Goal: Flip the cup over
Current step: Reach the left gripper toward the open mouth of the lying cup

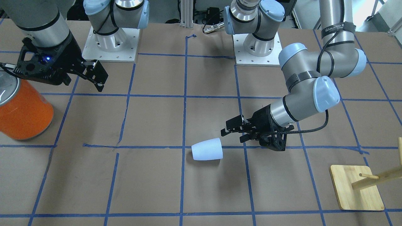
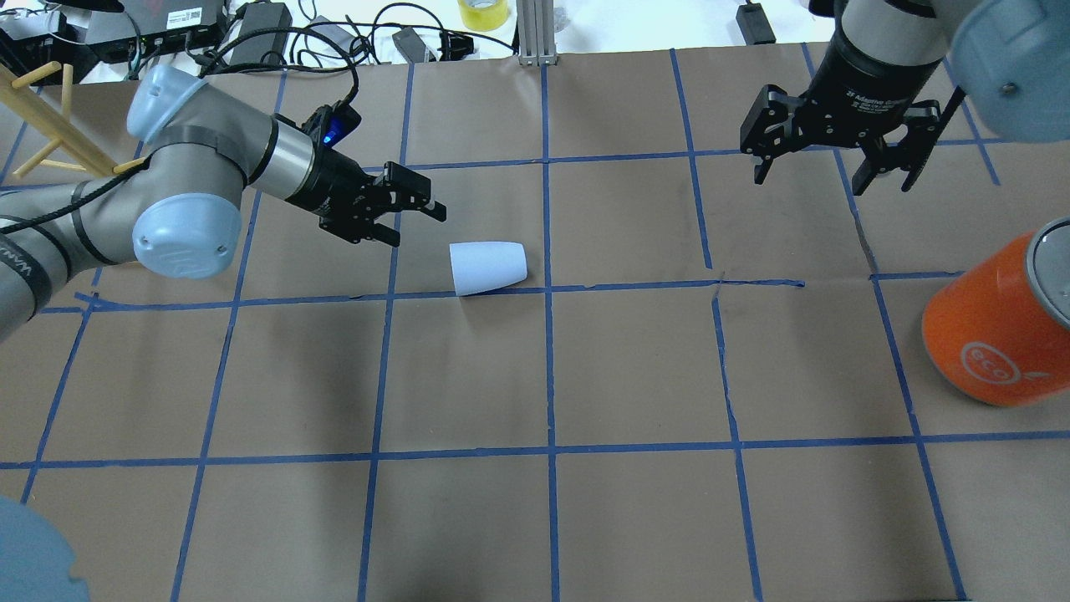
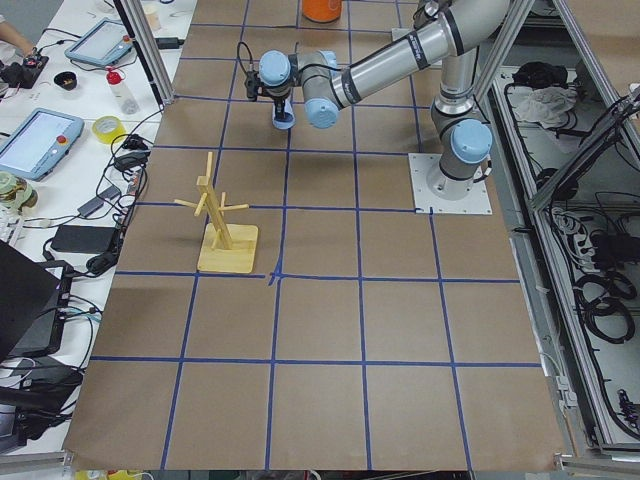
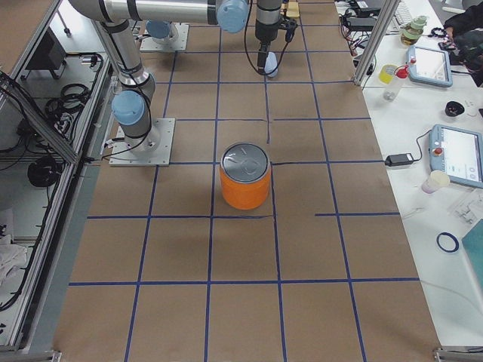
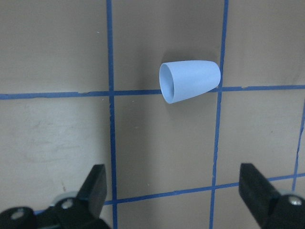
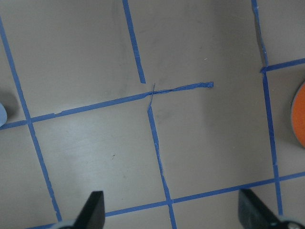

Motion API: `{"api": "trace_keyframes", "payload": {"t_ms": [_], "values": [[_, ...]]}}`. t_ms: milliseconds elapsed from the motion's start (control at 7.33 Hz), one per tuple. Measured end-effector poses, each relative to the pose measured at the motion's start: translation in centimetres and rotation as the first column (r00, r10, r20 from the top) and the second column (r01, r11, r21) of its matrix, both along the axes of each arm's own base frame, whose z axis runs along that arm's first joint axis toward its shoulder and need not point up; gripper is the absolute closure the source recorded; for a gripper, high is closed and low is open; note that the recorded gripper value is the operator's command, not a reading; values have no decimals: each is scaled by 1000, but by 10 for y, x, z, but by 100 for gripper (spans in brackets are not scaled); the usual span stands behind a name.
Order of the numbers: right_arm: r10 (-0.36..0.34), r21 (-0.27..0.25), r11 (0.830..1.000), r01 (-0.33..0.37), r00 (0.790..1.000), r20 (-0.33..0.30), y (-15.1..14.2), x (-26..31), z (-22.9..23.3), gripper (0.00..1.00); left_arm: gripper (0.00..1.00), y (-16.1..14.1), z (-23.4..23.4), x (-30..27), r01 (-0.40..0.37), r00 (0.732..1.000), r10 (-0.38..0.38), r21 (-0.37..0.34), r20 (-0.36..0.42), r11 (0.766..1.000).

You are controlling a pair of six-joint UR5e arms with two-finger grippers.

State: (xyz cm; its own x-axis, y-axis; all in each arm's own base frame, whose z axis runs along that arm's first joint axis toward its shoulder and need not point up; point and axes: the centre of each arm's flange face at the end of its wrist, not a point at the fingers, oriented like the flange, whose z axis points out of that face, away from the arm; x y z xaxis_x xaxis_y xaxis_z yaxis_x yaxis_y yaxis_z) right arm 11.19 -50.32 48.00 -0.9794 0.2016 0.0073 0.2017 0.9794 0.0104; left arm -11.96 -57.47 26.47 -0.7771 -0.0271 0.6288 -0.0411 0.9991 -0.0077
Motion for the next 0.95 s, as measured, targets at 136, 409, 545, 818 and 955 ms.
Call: {"api": "trace_keyframes", "payload": {"t_ms": [136, 409, 545, 818, 955], "values": [[1, 5, 1000, -1, 1000, 0, 2, 0, 0, 0, 0, -7, -20, -2, -3, 999, 3, 10, -46, 1000], [2, 16, 1000, -2, 1000, -1, 3, 0, -2, 0, 0, -18, -57, -6, -6, 994, 7, 14, -105, 1000], [2, 18, 1000, -2, 1000, -2, 4, 0, -2, 0, 2, -19, -73, -9, -9, 989, 13, 26, -147, 1000], [2, 23, 1000, -2, 1000, -5, 4, 0, -4, 0, 3, -13, -92, -14, -9, 982, 20, 58, -185, 998], [4, 25, 1000, -4, 1000, -5, 3, 0, -5, 0, 16, -9, -96, -16, -8, 981, 22, 69, -194, 998]]}}
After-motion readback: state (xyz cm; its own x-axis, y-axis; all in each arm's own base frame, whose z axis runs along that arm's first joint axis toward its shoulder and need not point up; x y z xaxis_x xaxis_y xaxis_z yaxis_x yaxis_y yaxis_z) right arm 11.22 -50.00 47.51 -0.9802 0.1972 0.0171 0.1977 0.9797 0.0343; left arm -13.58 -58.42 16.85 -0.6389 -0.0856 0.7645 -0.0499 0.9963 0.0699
